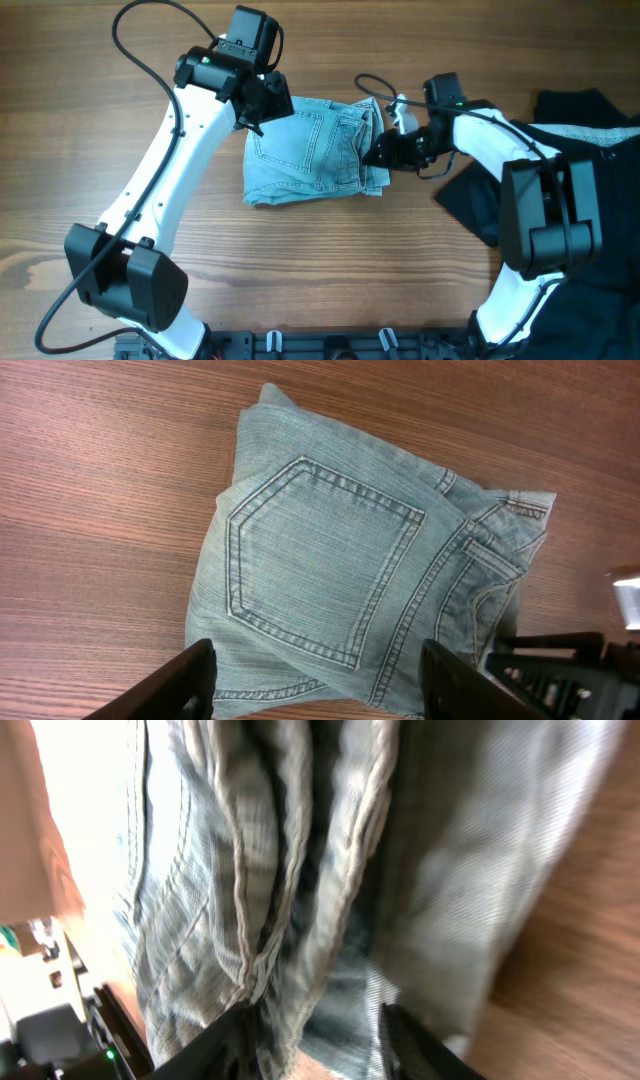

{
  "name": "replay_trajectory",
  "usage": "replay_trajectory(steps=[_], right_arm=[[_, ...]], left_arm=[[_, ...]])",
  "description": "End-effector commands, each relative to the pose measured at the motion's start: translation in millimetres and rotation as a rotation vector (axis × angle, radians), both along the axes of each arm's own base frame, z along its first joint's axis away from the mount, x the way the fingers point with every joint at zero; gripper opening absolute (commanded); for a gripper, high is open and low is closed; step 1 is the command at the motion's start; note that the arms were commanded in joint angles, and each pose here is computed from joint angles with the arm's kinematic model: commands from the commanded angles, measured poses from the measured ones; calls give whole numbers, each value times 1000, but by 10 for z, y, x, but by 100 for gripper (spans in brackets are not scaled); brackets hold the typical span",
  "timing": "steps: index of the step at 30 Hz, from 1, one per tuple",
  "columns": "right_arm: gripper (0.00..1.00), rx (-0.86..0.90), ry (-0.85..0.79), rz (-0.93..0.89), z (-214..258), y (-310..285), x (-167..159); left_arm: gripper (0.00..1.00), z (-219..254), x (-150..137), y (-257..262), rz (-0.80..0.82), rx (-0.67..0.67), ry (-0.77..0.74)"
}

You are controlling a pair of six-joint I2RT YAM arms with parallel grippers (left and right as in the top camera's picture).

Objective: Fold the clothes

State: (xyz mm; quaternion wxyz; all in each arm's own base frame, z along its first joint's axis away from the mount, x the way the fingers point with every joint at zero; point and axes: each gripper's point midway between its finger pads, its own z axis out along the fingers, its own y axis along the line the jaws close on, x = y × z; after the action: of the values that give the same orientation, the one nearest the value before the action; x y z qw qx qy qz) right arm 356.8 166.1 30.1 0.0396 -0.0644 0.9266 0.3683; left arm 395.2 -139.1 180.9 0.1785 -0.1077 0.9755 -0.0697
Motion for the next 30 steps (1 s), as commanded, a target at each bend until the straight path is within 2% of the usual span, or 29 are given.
replay_trajectory(steps=[1, 6, 11, 14, 16, 18, 19, 20, 21, 22, 24, 28, 30], right_arm=[[52, 116, -41, -31, 260, 13, 137], [59, 119, -27, -4, 251, 154, 68], [63, -73, 14, -51, 2, 226, 12], [67, -65, -21, -32, -15, 417, 47], [66, -42, -31, -20, -8, 508, 54], [53, -11, -55, -1, 6, 600, 79], [42, -8, -66, 0, 13, 610, 99], [19, -5, -73, 0, 21, 616, 112], [8, -3, -79, 0, 45, 620, 121], [4, -1, -86, 0, 82, 623, 131], [4, 35, -132, 15, 385, 665, 164], [4, 100, -396, 136, 1304, 730, 202], [4, 46, -496, 103, 1548, 637, 263]], left_arm=[[65, 3, 34, 39, -8, 24, -12], [65, 6, 42, 36, -8, 23, -15], [66, 5, 40, 36, -7, 23, -14], [66, 5, 36, 28, -9, 18, -12], [66, 2, 26, 12, -13, 10, -7], [66, -2, 16, 17, -13, 12, -3], [66, -3, 15, 17, -13, 12, -2], [66, -3, 14, 18, -13, 12, -2], [66, -4, 13, 18, -13, 12, -1], [66, -4, 12, 18, -13, 12, -1], [66, -2, 17, 17, -13, 12, -3], [66, 8, 40, 10, -13, 9, -13], [66, 9, 43, 10, -13, 9, -15]])
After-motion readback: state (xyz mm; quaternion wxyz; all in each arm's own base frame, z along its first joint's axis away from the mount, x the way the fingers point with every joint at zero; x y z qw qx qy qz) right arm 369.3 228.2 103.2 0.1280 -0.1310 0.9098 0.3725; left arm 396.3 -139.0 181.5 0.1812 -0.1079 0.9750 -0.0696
